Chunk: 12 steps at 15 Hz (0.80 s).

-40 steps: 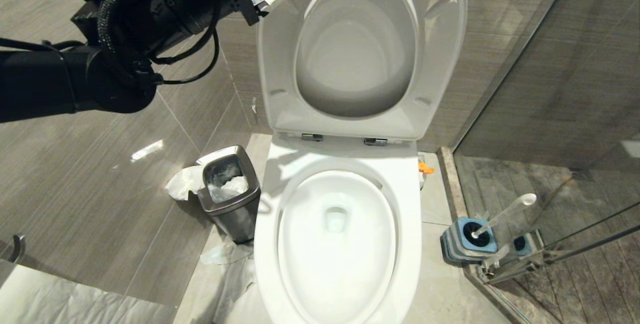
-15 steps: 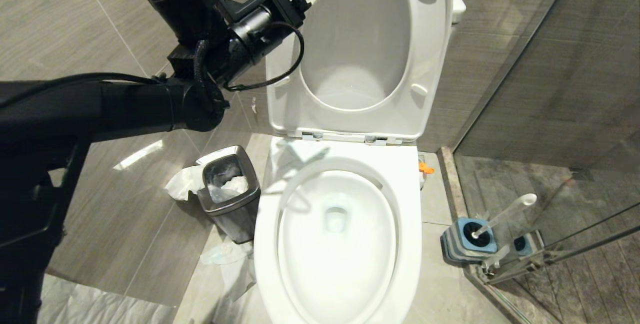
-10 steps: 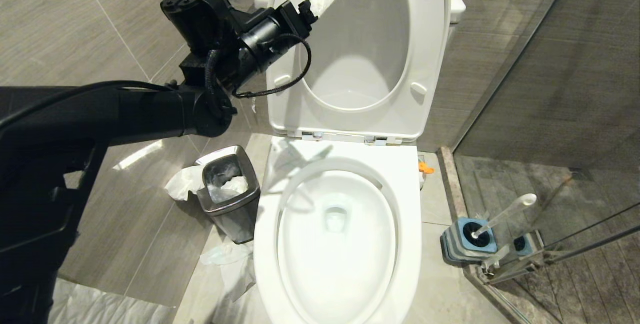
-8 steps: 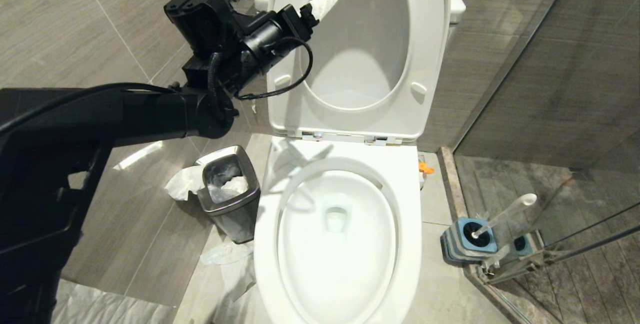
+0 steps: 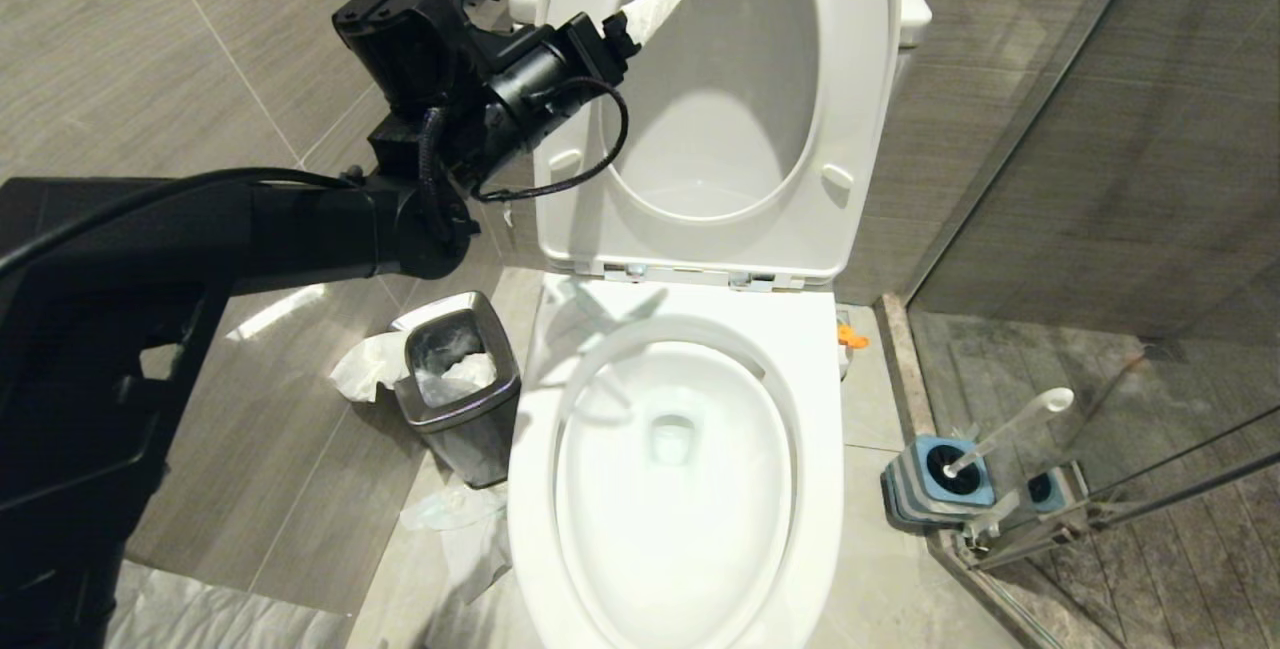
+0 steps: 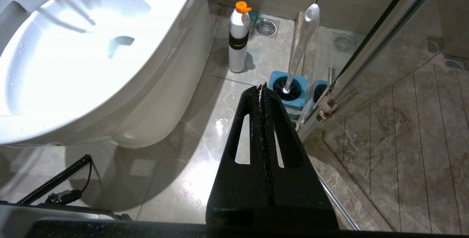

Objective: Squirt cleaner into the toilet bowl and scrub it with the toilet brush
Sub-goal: Use the left hand to lift the toilet lid slightly

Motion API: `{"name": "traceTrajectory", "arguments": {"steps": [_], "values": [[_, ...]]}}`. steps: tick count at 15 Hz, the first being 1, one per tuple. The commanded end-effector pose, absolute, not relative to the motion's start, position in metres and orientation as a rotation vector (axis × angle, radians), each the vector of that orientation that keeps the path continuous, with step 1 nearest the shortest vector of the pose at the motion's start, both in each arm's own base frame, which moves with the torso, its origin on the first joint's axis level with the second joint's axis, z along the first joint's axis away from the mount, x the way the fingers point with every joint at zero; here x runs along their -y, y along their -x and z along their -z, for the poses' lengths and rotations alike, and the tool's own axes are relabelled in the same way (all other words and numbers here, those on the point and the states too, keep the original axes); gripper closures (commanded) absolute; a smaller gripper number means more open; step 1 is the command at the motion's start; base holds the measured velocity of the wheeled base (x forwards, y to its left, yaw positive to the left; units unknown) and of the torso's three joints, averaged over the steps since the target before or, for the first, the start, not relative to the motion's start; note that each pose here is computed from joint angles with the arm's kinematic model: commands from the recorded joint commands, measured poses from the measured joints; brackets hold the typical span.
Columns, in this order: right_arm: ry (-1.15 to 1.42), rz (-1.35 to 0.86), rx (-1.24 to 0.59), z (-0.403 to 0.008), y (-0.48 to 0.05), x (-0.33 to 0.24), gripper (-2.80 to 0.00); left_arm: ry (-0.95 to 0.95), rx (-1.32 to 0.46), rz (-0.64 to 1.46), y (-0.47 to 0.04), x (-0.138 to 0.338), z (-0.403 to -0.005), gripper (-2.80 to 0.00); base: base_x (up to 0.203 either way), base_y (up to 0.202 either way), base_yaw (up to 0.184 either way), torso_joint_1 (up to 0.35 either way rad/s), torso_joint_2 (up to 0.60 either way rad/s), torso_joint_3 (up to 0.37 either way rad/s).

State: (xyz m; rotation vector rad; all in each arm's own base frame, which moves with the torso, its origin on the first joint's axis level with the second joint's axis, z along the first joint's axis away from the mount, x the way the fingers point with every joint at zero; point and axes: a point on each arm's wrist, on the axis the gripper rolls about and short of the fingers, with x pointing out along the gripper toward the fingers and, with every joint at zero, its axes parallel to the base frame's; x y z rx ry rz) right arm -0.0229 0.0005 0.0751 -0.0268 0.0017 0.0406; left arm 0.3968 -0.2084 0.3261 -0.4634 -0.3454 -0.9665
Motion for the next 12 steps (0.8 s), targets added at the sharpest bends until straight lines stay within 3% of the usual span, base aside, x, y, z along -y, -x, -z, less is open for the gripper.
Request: {"name": "traceTrajectory", "arguments": {"steps": [1,6,12], "values": [[0.028,-0.043,-0.002,-0.075,0.023,0.000,0.00,0.451,0.360,0.959,-0.396,0.209,-0.326,-2.80,0.000,0.000,0.000,0.000,0.00,0.000],[0.028,-0.041,-0.002,-0.075,0.023,-0.001,0.00,0.410,0.403,0.948,-0.397,0.210,-0.325,-2.80,0.000,0.000,0.000,0.000,0.00,0.000],[0.028,-0.041,-0.002,-0.075,0.023,-0.001,0.00,0.411,0.461,0.952,-0.377,0.195,-0.356,-2.80,0.000,0.000,0.000,0.000,0.00,0.000]]}}
